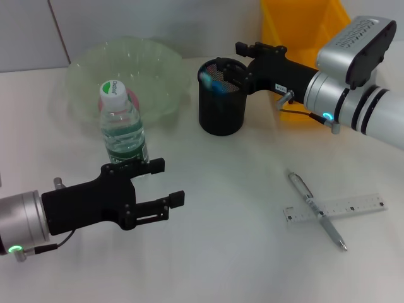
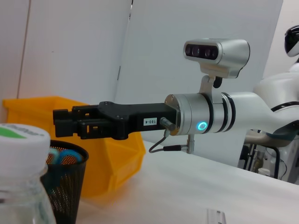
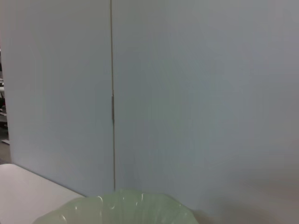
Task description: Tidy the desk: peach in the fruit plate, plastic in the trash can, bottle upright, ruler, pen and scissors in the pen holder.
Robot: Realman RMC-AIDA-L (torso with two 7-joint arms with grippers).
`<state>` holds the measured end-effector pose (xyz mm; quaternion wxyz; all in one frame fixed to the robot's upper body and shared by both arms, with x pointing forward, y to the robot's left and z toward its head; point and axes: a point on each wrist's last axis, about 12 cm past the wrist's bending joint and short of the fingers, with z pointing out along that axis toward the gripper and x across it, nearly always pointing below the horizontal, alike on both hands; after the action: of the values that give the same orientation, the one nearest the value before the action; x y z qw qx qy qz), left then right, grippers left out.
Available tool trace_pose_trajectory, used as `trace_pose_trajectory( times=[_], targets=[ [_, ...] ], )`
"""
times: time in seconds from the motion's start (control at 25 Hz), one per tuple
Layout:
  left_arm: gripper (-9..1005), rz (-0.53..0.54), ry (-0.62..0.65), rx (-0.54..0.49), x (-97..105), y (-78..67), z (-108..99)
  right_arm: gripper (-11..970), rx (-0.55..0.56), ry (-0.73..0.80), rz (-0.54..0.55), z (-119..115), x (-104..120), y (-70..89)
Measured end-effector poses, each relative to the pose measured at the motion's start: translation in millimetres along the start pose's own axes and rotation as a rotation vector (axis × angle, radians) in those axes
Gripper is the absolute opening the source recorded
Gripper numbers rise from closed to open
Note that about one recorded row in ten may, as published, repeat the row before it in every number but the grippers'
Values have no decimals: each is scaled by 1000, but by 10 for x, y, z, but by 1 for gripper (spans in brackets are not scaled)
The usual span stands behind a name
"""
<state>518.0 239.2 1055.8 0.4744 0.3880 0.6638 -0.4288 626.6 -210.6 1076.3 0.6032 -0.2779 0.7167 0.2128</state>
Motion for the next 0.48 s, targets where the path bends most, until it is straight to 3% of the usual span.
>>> trace_pose_trajectory(
  times=[0.2,0.4,0.48],
  targets=[
    [792,-1,-1,2,4,-7,-5,468,-2,-7,39,-17,-4,-9],
    [792,-4,-2,3,12,-15,-15,668,-11,-26,67,-63,-8,-18],
    [792,0,-2,3,13,-19,-30,700,-12,-33,83,-86,-15,-31]
  ],
)
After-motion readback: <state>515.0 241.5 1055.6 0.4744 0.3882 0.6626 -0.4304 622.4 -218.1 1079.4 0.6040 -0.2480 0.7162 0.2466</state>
